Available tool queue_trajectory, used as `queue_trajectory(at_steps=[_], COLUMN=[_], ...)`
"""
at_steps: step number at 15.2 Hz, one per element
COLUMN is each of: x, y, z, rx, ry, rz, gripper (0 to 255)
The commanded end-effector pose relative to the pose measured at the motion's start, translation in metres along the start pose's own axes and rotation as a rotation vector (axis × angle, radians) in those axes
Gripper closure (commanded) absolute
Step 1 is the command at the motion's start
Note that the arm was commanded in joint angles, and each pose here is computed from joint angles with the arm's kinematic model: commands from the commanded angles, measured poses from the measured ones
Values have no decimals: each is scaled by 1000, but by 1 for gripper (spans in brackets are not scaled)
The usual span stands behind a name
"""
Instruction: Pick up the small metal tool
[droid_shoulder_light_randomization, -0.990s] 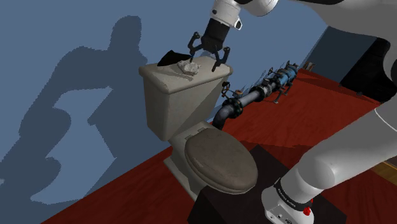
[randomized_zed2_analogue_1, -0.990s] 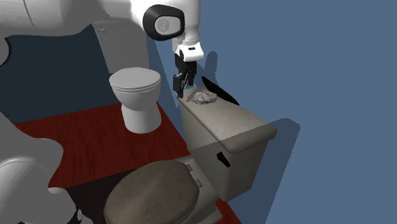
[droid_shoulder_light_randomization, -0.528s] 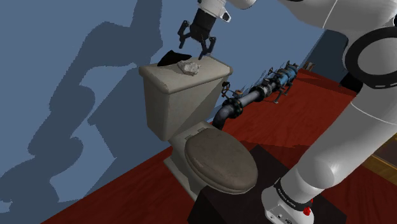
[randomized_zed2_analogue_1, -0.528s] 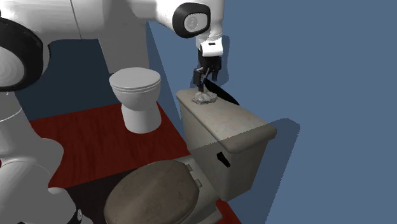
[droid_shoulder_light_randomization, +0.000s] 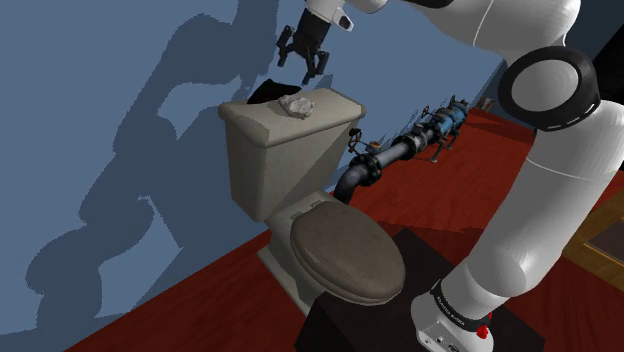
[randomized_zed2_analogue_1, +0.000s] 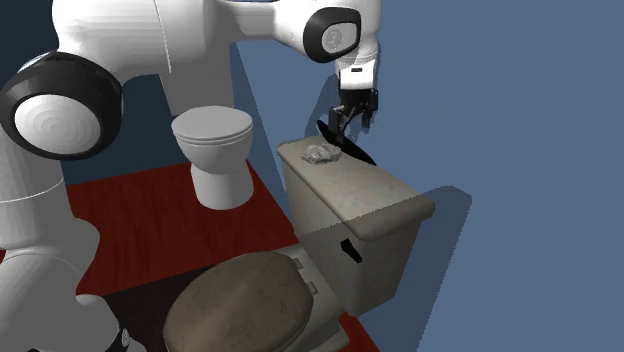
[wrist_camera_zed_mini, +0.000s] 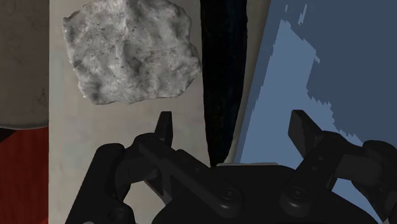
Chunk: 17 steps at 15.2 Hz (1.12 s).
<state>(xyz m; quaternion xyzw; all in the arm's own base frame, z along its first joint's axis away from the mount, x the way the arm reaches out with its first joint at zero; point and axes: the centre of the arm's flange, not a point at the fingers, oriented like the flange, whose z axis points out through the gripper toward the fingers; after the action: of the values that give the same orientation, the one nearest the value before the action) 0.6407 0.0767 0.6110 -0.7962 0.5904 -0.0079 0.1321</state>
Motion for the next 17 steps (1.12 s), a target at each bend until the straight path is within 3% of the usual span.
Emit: queue_trajectory(at_steps=[1,6,7,17], x=[2,4,4,3], y=[2,6,6,5], z=[9,28,28,23], rx=[1,1,1,1], ry=[1,1,1,1], rz=[4,4,4,4], gripper=[0,0,255,255])
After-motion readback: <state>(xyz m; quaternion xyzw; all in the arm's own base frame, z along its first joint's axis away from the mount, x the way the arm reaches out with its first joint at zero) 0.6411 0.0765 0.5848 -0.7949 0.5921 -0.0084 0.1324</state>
